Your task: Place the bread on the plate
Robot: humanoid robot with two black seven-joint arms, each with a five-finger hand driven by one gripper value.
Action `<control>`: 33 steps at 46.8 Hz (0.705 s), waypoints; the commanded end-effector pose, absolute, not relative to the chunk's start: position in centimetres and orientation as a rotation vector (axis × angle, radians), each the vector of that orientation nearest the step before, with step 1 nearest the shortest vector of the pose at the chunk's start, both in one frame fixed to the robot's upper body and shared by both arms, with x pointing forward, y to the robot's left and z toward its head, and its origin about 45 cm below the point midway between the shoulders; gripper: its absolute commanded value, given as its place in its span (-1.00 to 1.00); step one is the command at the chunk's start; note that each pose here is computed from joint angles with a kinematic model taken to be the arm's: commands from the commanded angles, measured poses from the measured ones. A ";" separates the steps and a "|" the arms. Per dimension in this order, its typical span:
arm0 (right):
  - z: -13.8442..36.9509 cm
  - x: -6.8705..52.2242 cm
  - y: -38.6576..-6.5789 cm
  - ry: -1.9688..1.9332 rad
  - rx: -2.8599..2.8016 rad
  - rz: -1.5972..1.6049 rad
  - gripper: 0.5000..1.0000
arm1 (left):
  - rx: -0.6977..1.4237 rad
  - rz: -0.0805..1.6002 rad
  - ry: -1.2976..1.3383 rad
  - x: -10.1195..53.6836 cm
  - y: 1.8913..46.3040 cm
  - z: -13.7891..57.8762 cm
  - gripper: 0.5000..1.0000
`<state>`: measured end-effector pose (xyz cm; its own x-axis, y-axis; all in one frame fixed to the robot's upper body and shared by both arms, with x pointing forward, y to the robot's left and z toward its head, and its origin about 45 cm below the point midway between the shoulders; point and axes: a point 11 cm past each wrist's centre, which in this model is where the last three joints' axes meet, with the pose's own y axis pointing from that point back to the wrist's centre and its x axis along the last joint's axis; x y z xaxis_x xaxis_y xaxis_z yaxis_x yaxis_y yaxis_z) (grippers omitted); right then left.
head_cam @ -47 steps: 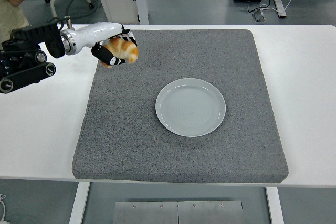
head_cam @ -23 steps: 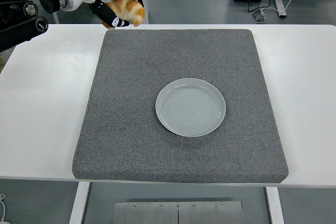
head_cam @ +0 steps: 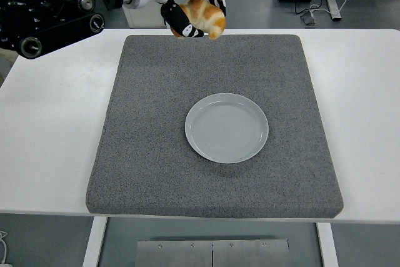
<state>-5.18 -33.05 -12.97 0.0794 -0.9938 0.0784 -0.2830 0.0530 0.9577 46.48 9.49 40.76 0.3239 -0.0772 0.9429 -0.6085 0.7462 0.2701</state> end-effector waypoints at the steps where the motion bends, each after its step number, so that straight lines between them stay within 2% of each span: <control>1: -13.0 -5.2 -33.1 -1.375 1.403 -0.944 1.00 | 0.658 0.346 -1.213 45.9 7.9 40.7 -1.00; 19: -13.0 -5.2 -33.0 -1.375 1.404 -0.945 1.00 | 0.585 0.138 -1.215 42.4 1.0 37.9 -1.00; 33: -13.0 -5.2 -33.0 -1.375 1.404 -0.945 1.00 | 0.628 0.033 -1.211 41.0 -0.8 33.7 -1.00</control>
<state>-5.18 -33.05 -12.97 0.0794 -0.9937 0.0785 -0.2830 0.0530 0.9577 40.99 -0.89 34.36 0.3644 -0.2971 0.8826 -0.3501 0.8346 0.4254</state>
